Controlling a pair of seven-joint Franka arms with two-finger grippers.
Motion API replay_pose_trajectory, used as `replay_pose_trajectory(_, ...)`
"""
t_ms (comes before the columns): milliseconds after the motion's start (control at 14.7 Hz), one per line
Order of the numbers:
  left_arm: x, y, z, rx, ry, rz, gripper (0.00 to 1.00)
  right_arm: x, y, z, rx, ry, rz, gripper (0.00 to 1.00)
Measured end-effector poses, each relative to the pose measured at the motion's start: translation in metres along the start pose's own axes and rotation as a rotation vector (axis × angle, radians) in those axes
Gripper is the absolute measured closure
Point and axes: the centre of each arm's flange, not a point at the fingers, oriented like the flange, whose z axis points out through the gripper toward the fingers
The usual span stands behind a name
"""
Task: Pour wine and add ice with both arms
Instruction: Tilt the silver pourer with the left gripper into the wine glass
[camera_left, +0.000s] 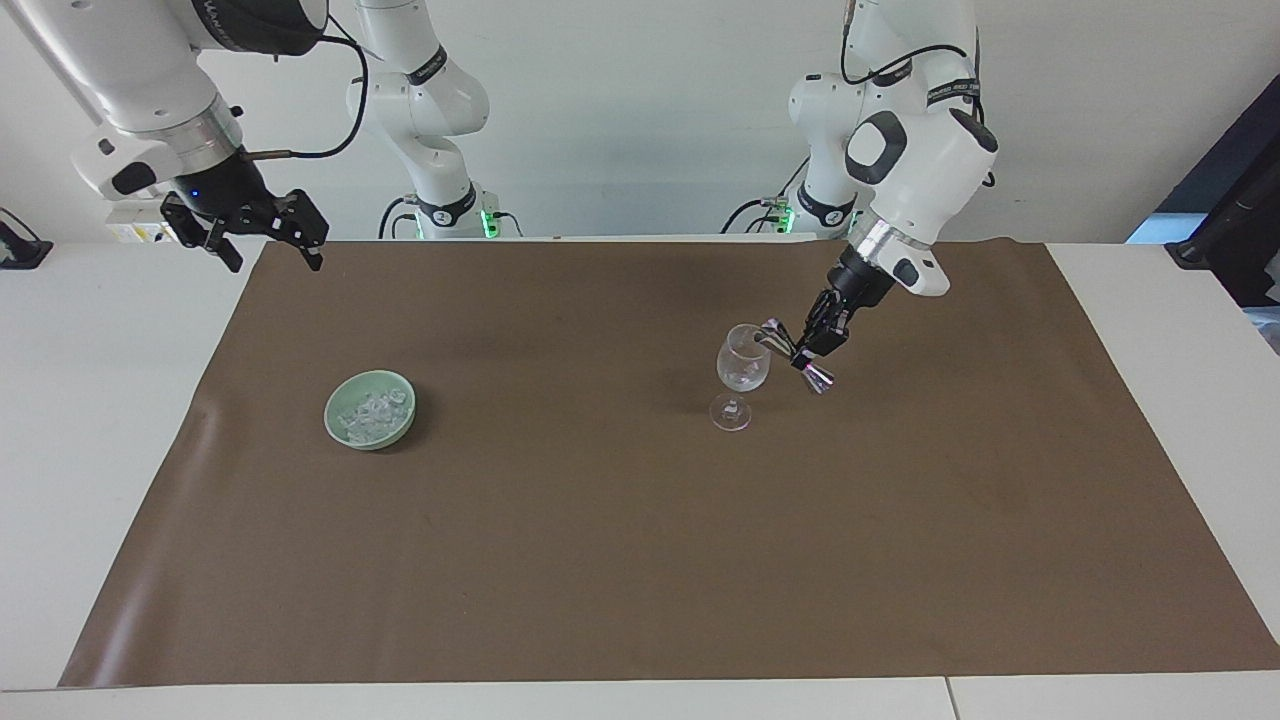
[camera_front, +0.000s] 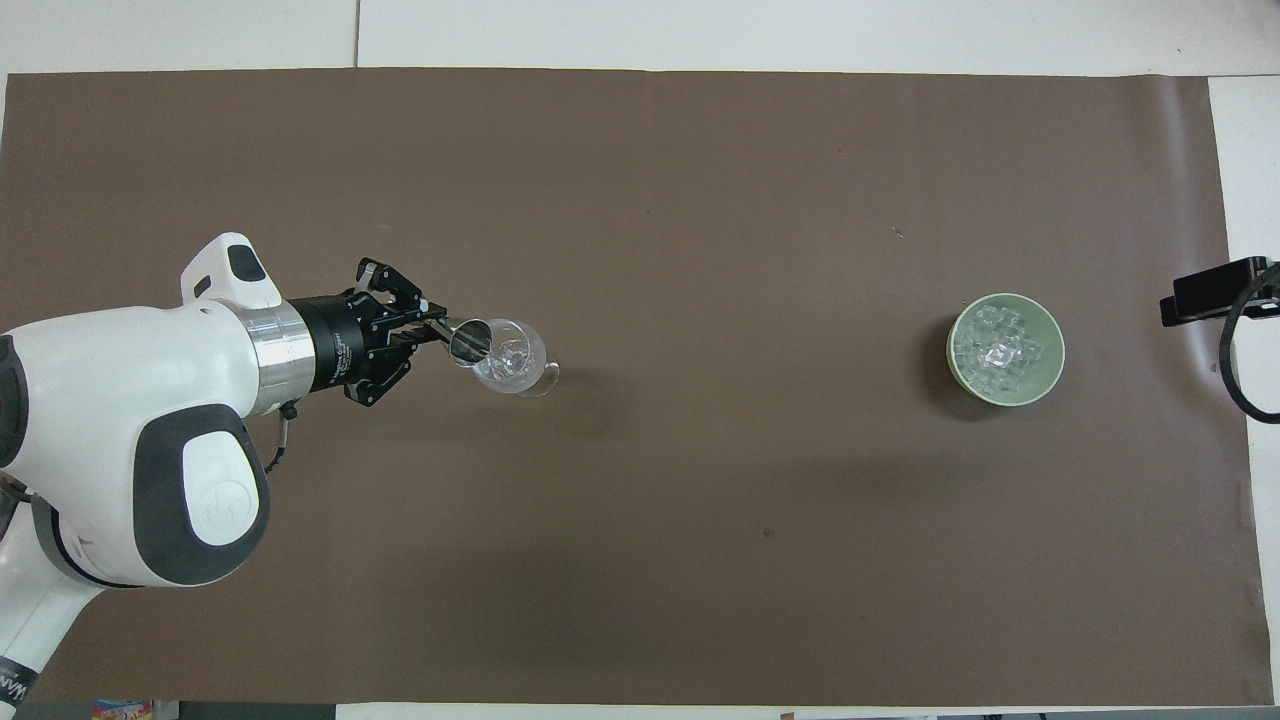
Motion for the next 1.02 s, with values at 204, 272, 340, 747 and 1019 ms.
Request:
replay_pose_trajectory(204, -0.008, 0.004, -0.002, 0.014, 0.054, 0.092, 0.79, 0.000, 0.000, 0.000, 0.000, 0.000, 0.000, 0.00)
replay_pose_trajectory(272, -0.011, 0.005, -0.002, 0.019, 0.067, 0.117, 0.79, 0.000, 0.000, 0.000, 0.000, 0.000, 0.000, 0.00)
replay_pose_trajectory(340, -0.013, 0.006, -0.003, 0.021, 0.073, 0.131, 0.79, 0.000, 0.000, 0.000, 0.000, 0.000, 0.000, 0.00)
replay_pose_trajectory(747, -0.031, 0.012, -0.002, -0.002, 0.118, 0.222, 0.79, 0.000, 0.000, 0.000, 0.000, 0.000, 0.000, 0.00)
replay_pose_trajectory(1019, -0.033, 0.014, -0.003, 0.002, 0.151, 0.271, 0.79, 0.000, 0.000, 0.000, 0.000, 0.000, 0.000, 0.00)
